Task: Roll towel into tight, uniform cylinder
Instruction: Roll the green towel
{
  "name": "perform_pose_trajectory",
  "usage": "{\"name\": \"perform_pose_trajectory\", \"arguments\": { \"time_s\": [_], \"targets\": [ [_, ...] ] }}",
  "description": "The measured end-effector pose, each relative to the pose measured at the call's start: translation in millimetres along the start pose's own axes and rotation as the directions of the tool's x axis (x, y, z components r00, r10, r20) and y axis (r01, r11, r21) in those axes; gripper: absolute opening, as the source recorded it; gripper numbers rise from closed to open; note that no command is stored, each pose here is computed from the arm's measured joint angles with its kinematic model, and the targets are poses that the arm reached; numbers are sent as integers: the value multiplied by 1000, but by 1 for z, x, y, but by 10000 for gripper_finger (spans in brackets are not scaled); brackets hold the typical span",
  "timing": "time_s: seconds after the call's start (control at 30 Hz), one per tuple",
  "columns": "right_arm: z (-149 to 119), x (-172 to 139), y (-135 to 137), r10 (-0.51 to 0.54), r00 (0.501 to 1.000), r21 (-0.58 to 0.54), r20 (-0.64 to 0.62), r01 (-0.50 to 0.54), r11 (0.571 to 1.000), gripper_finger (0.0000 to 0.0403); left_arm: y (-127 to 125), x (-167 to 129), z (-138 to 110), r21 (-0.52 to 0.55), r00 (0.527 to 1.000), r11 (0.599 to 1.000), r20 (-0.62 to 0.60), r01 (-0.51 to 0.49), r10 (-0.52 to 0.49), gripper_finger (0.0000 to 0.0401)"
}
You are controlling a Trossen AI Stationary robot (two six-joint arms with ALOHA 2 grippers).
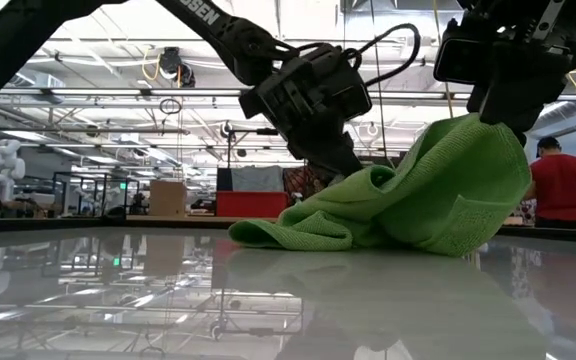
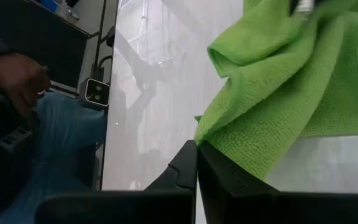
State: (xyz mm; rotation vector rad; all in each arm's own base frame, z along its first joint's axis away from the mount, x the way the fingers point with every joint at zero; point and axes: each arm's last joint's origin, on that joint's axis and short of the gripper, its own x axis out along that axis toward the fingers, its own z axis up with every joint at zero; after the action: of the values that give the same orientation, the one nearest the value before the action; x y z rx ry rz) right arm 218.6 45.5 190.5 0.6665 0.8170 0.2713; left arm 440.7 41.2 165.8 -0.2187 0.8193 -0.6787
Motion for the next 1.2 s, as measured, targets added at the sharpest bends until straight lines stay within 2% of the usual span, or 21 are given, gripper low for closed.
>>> {"name": "perform_pose_trajectory", "arguments": {
  "time_s": [0.2,0.43,0.53,0.67,0.83,1.0,1.2],
  "targets": [
    [0,0,0,2,1000,-3,2,-2,1000,0,-23,-19,12,34,1000,999,-8,-9,10,5],
    [2,0,2,16,1000,-29,22,-16,999,0,-67,-75,34,83,986,983,18,-165,165,5],
    [5,0,3,35,998,-56,48,-32,998,0,-90,-104,43,111,959,952,50,-285,281,5],
    [10,-2,7,45,997,-82,70,-39,996,0,-122,-146,49,96,888,884,114,-457,446,4],
    [25,-7,20,82,991,-168,108,-63,984,0,-160,-185,51,46,835,848,212,-528,508,4],
    [43,-16,35,104,985,-259,141,-65,964,0,-185,-199,47,17,804,825,232,-565,547,4],
    [55,-33,47,2,999,-308,38,9,951,0,-196,-194,38,11,791,797,135,-604,597,4]
  ]
}}
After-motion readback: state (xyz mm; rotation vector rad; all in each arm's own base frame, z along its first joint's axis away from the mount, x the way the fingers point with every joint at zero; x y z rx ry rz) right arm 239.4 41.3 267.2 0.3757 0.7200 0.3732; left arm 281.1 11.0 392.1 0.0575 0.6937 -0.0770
